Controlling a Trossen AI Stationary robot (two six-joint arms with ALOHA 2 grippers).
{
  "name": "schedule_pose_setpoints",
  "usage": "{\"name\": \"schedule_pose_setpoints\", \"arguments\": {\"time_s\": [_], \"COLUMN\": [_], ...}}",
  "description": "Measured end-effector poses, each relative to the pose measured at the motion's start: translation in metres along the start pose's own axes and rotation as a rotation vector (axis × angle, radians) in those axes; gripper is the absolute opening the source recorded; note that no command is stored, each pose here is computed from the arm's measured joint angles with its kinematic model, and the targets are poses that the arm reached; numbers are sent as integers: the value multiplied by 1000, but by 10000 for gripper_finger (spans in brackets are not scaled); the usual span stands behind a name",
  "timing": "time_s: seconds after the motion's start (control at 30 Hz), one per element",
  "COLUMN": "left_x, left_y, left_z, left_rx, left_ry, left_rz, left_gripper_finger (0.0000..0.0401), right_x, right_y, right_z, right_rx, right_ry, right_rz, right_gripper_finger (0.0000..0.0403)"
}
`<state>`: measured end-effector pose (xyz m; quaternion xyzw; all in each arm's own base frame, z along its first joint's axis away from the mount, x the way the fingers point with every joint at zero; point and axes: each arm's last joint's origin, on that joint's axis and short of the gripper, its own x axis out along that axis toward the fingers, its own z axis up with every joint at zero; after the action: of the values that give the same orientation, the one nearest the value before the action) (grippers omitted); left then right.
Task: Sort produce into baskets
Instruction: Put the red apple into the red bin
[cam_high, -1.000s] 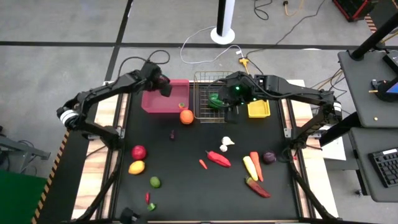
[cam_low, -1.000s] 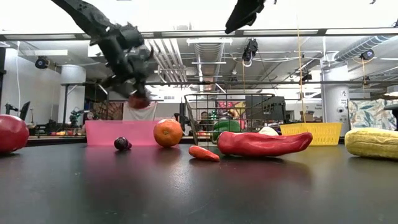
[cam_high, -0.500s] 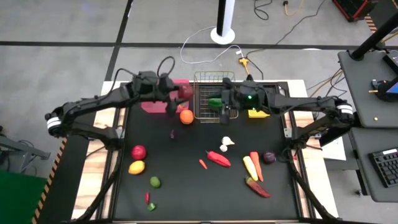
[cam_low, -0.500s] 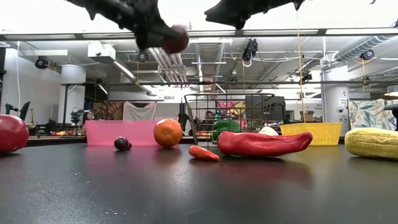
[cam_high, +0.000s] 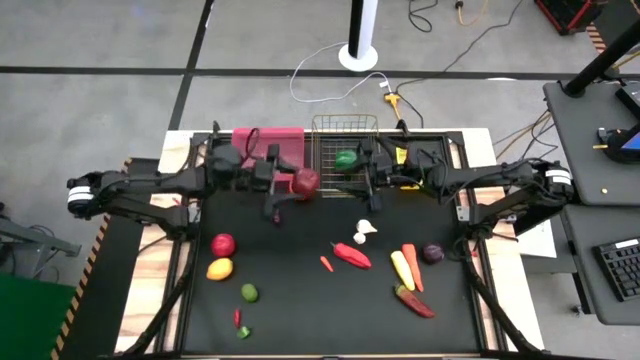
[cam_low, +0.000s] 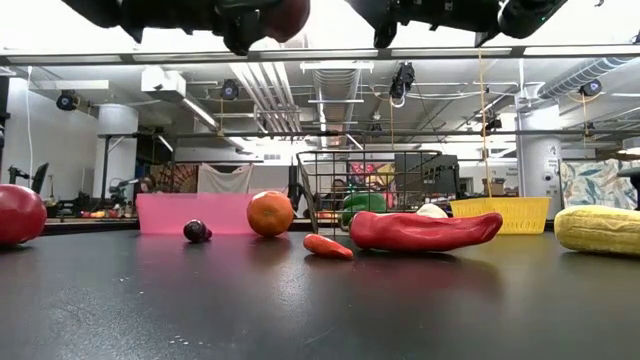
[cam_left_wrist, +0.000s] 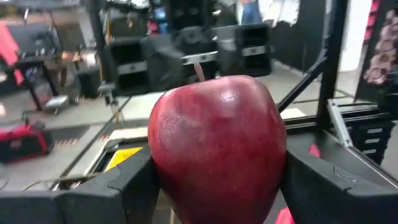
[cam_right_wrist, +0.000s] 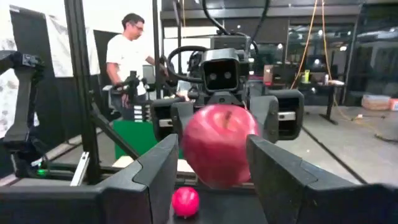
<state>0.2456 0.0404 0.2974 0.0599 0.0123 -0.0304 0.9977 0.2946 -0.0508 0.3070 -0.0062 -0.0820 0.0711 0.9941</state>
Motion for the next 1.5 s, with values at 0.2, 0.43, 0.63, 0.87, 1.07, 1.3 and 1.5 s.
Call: {"name": "schedule_pose_setpoints", "arguments": {"time_s": [0.2, 0.43, 0.63, 0.87, 1.07, 1.3, 1.5], "left_x": [-1, 1, 3, 2, 1, 0, 0], "left_y": [-11, -14, -15, -16, -15, -15, -15], "left_z": [-18, -25, -24, -21, -19, -20, -20], "left_rx": [66, 91, 101, 108, 110, 93, 69], "left_ry": [-95, -117, -115, -126, -136, -130, -120], "left_rz": [-13, -18, -26, -22, -9, 1, 11], "left_gripper_finger": [258, 258, 258, 258, 258, 270, 298], "right_x": [11, 30, 48, 65, 74, 76, 76], "right_y": [12, 9, 4, -1, -3, -5, -7], "right_z": [-9, -25, -28, -33, -32, -26, -25], "right_rx": [7, 31, 68, 74, 50, 49, 64], "right_ry": [-16, 3, 7, 13, 0, 7, 9], "right_rz": [48, 23, 23, 41, 58, 50, 36], "right_gripper_finger": [218, 304, 344, 348, 341, 299, 280]}}
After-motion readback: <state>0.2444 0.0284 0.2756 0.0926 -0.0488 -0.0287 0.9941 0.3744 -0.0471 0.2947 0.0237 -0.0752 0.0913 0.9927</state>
